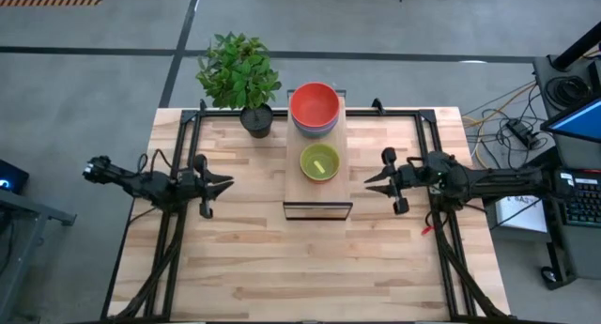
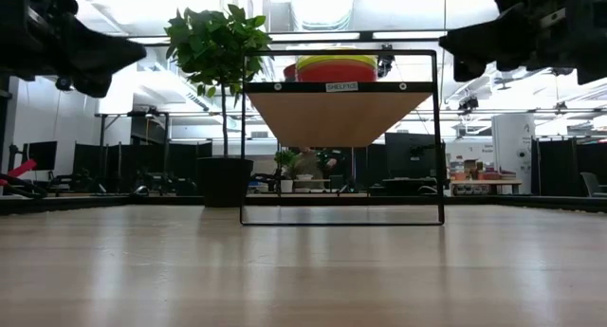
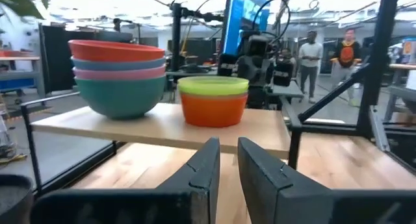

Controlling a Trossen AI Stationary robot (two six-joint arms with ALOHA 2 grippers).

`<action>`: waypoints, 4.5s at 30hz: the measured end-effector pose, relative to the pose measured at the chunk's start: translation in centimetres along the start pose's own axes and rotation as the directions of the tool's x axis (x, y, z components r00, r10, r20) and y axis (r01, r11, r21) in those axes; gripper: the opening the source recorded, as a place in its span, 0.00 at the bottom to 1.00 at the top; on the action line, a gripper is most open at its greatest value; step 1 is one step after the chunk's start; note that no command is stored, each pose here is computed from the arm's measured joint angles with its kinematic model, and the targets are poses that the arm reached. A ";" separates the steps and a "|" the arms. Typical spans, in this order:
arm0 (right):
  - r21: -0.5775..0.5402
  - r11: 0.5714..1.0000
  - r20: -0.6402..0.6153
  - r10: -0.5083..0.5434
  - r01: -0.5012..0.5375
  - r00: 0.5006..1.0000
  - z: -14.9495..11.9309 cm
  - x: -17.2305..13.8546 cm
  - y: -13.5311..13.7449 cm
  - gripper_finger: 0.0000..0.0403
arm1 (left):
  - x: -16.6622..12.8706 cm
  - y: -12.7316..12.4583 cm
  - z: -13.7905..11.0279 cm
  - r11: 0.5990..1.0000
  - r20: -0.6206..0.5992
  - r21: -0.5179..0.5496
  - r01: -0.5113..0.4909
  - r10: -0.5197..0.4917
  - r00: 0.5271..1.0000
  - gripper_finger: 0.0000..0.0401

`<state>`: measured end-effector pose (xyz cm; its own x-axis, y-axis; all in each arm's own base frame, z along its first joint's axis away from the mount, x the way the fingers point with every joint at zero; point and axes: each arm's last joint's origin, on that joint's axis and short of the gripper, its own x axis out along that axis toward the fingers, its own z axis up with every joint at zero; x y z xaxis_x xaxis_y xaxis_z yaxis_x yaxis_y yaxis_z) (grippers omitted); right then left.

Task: Place and stack bowls onto a shelf
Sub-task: Return to Home Position

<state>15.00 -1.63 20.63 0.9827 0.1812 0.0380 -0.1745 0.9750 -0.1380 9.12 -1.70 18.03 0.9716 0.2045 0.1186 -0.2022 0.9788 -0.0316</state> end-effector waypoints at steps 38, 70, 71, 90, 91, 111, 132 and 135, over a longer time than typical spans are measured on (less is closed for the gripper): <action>0.066 0.996 0.035 -0.060 0.057 0.998 -2.6 -3.3 -1.0 0.17 | 1.0 0.8 -1.6 0.998 -0.138 0.058 0.011 -0.003 0.990 0.09; -0.091 0.964 0.239 0.264 -0.249 0.934 0.2 -7.0 1.3 0.17 | 1.6 0.5 -2.3 1.000 -0.237 -0.003 -0.006 0.005 0.971 0.09; -0.097 0.961 0.238 0.277 -0.261 0.931 0.2 -7.0 1.3 0.17 | 1.6 0.5 -2.3 1.000 -0.237 -0.003 -0.006 0.005 0.972 0.09; -0.060 0.963 0.204 0.271 -0.264 0.941 -0.5 -6.7 1.1 0.17 | 1.6 0.5 -2.2 1.000 -0.232 -0.005 -0.005 0.004 0.973 0.09; -0.012 0.966 0.191 0.255 -0.258 0.948 -0.7 -6.6 1.0 0.17 | 1.6 0.5 -2.2 1.000 -0.232 -0.005 -0.005 0.004 0.973 0.09; 0.110 0.972 0.122 0.195 -0.208 0.973 -1.7 -6.3 0.7 0.17 | 1.6 0.5 -2.1 1.000 -0.232 -0.005 -0.005 0.004 0.973 0.09; 0.110 0.972 0.122 0.195 -0.208 0.973 -1.7 -6.3 0.7 0.17 | 1.6 0.5 -2.1 1.000 -0.232 -0.005 -0.005 0.004 0.973 0.09; 0.110 0.972 0.122 0.195 -0.208 0.973 -1.7 -6.3 0.7 0.17 | 1.6 0.5 -2.1 1.000 -0.232 -0.005 -0.005 0.004 0.973 0.09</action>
<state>8.81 -2.30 18.57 0.9149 0.3818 0.1314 -0.3809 0.9240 -0.0330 10.86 -0.90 16.10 0.9729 0.2010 -0.1145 -0.2064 0.9778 -0.0374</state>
